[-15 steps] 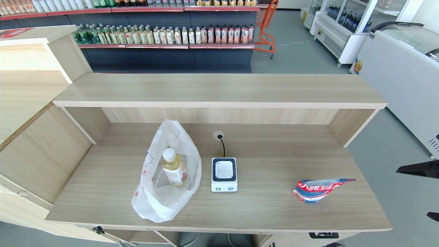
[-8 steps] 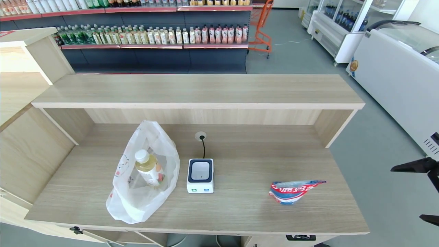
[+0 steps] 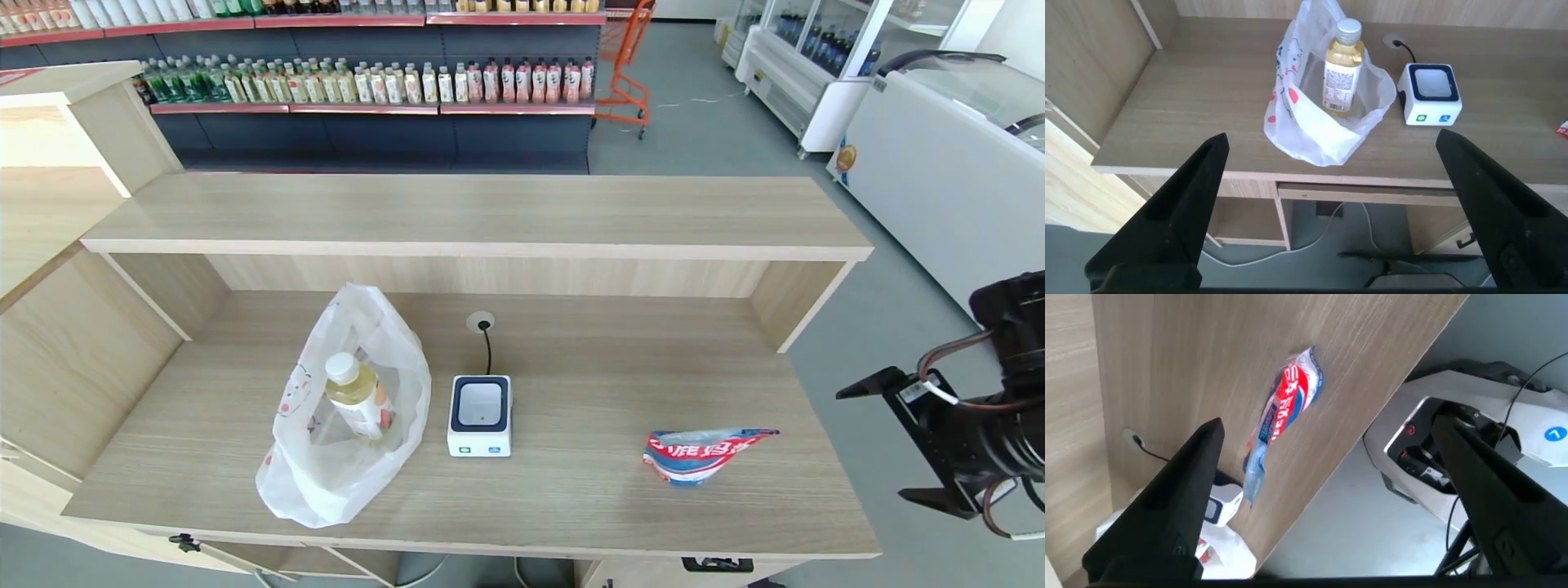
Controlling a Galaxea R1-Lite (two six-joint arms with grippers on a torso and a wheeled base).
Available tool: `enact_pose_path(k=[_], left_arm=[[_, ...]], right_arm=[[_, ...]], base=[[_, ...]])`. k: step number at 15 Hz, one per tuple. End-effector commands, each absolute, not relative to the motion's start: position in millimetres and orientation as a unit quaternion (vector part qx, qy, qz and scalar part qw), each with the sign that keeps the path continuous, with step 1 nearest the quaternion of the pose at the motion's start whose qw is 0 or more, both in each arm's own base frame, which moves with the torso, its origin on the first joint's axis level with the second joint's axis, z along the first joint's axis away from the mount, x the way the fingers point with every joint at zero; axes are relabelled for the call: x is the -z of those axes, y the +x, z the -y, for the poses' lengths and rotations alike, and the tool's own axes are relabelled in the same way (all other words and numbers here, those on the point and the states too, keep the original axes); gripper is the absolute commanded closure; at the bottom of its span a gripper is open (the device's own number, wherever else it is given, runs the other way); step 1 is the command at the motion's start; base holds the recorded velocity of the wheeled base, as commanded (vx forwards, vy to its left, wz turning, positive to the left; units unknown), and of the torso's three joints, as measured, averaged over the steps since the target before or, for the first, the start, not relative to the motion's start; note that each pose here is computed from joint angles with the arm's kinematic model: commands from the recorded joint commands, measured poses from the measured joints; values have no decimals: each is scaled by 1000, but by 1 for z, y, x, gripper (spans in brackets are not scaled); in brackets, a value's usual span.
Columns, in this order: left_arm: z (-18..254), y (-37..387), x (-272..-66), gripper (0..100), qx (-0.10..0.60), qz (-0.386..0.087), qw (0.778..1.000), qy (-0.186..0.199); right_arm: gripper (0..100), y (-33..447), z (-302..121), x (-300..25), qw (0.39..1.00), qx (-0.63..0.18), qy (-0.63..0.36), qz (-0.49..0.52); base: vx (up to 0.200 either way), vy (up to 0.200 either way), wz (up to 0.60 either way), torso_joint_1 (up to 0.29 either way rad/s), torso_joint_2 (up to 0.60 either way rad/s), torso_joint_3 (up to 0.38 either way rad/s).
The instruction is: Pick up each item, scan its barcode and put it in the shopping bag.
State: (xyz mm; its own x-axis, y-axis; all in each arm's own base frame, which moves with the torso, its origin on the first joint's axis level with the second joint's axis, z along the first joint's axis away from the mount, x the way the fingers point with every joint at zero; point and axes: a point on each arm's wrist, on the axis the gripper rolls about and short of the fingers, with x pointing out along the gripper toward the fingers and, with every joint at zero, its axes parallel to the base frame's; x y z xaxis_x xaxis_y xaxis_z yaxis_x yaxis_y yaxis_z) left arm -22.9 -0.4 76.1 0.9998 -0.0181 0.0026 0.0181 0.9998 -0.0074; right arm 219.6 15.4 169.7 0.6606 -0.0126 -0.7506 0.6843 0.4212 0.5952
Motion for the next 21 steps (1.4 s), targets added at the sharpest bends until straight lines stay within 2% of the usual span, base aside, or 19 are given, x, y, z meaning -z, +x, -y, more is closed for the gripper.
enact_pose_path(k=[1,9,16,17,21], left_arm=[[0,-23,-76,0,9,1,1000,-4],[0,-23,-76,0,9,1,1000,-4],[0,-23,-76,0,9,1,1000,-4],[0,-23,-76,0,9,1,1000,-4],[0,-23,-76,0,9,1,1000,-4]], right_arm=[[0,251,-37,-137,758,237,468,-389],[0,310,-83,-70,791,230,417,-383],[0,346,-105,-52,828,198,377,-364],[100,346,-107,-51,830,195,374,-366],[100,350,-112,-42,855,182,306,-377]], base=[[0,0,0,0,0,0],[0,0,0,0,0,0],[0,0,0,0,0,0],[0,0,0,0,0,0],[0,0,0,0,0,0]])
